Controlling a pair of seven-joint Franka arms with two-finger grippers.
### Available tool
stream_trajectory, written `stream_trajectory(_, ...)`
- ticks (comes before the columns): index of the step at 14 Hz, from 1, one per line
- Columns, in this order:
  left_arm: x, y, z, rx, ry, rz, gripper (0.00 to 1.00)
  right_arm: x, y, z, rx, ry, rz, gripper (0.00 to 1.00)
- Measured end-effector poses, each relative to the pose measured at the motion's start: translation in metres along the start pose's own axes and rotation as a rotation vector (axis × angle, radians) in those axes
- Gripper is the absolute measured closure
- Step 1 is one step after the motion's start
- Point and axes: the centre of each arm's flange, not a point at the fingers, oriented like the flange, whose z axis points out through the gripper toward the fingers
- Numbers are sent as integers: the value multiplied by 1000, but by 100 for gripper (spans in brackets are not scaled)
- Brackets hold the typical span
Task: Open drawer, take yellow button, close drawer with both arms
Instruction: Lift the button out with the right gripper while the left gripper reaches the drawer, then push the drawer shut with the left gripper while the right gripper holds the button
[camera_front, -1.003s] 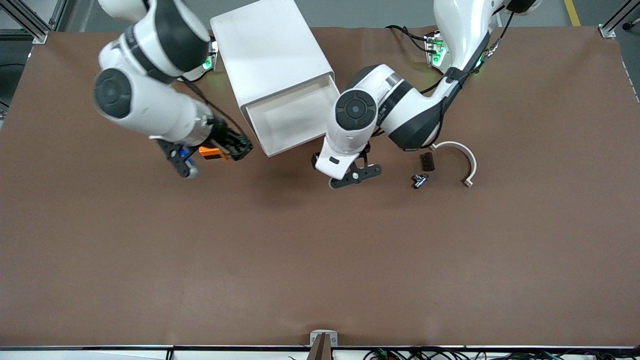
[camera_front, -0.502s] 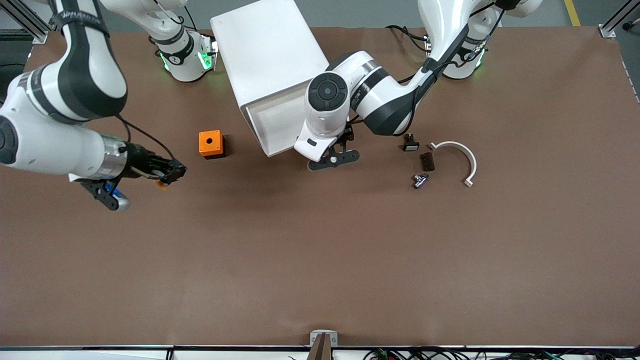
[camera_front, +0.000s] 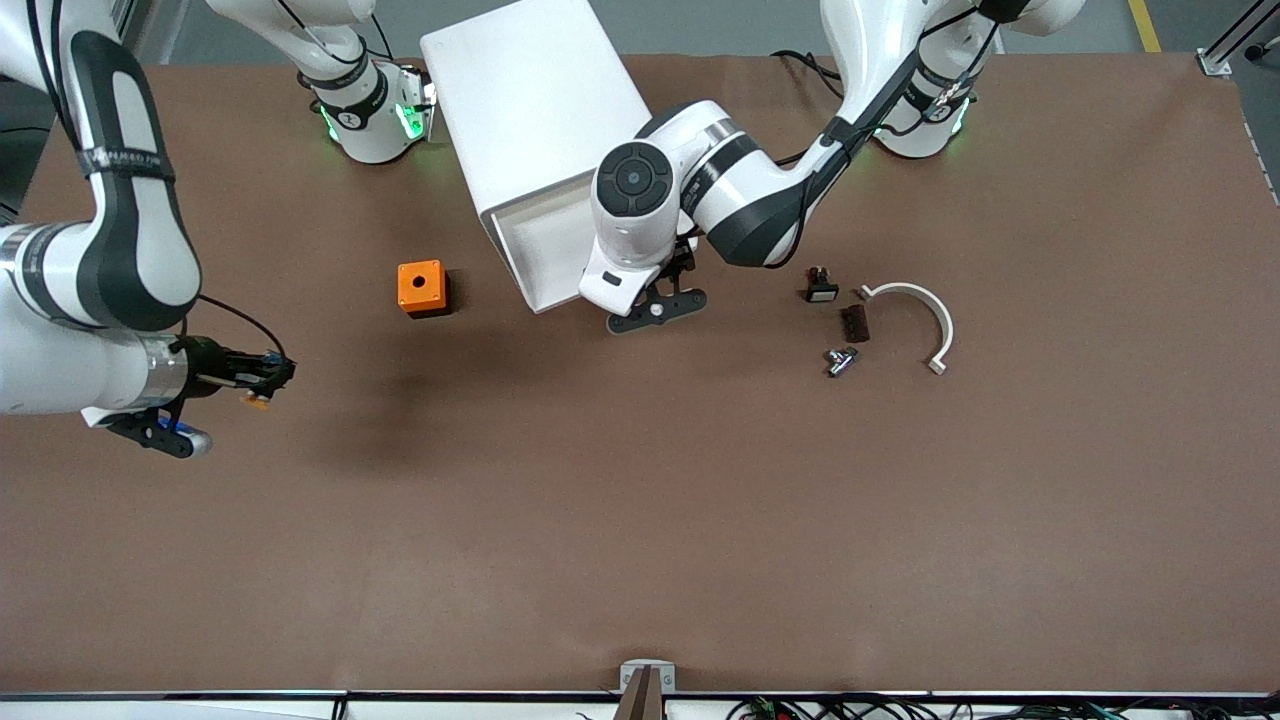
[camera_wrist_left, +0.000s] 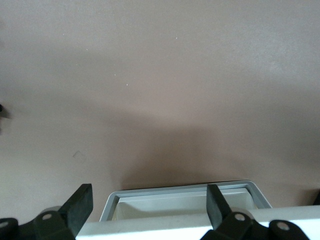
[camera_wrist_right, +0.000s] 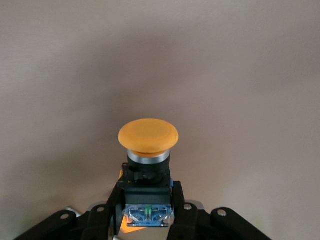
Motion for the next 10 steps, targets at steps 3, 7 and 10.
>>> stream_trajectory(3,-10,5,2,-5,-18,-5,0,32,43,30,-28,16,-82,59)
stream_trajectory(7,-32,14,7,-11,-62,-29,0,58,65,67,-55,23,-164,59)
stream_trajectory(10,-47,19,11,-19,-111,-71,0,73,85,93,-98,24,-222,59)
